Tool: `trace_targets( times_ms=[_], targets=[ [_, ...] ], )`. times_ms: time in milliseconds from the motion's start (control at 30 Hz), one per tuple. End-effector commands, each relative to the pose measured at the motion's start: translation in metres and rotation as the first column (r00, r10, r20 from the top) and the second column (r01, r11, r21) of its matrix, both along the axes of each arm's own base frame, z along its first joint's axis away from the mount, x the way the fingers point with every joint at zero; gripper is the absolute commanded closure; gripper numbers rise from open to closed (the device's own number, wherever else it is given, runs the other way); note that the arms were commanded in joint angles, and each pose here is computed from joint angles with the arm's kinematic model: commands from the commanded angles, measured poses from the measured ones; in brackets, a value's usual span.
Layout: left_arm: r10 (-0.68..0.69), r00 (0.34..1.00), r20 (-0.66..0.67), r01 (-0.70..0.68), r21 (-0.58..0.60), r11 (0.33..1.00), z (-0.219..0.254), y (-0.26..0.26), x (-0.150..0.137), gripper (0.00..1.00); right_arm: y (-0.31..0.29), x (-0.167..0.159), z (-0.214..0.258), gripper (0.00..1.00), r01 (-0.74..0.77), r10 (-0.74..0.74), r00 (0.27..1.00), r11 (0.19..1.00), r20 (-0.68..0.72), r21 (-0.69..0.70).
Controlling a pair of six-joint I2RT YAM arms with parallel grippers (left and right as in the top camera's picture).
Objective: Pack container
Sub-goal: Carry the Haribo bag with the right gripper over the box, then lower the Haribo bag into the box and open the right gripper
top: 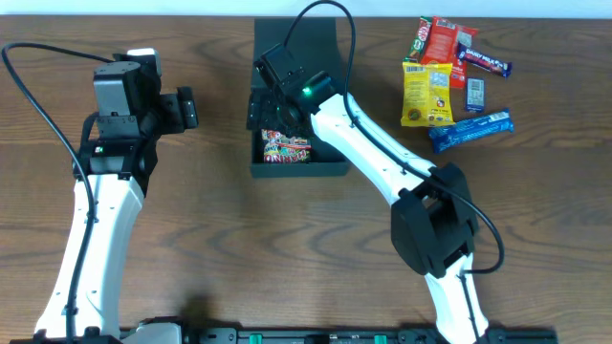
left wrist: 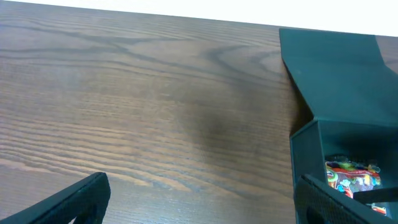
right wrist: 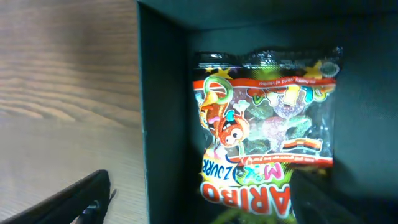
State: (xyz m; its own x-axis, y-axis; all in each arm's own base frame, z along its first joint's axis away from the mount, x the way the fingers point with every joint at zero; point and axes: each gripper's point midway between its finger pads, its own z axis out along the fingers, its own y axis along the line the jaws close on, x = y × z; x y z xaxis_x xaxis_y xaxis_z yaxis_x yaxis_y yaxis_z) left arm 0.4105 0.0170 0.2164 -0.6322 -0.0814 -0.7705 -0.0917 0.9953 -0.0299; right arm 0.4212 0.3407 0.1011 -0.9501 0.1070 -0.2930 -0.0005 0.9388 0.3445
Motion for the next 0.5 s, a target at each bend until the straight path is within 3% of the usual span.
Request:
trace_targets(
  times_ms=[0, 133, 467],
  targets=[
    [0.011, 1.000, -0.012, -0.011, 0.001, 1.000, -0.004, 0.003, -0.001, 0.04, -0.005, 0.001, 0.011, 0.40, -0.069, 0.069, 0.998, 0.998, 0.015, -0.004],
    [-0.004, 1.000, -0.011, 0.004, -0.012, 1.000, -0.004, -0.001, -0.001, 0.05, -0.011, -0.010, -0.002, 0.67, -0.144, 0.144, 0.989, 0.988, -0.016, -0.055],
    [-0.014, 1.000, -0.011, 0.014, -0.021, 1.000, -0.004, -0.003, -0.001, 0.05, -0.028, -0.028, -0.056, 0.71, -0.216, 0.208, 0.975, 0.968, -0.076, -0.128]
  ],
)
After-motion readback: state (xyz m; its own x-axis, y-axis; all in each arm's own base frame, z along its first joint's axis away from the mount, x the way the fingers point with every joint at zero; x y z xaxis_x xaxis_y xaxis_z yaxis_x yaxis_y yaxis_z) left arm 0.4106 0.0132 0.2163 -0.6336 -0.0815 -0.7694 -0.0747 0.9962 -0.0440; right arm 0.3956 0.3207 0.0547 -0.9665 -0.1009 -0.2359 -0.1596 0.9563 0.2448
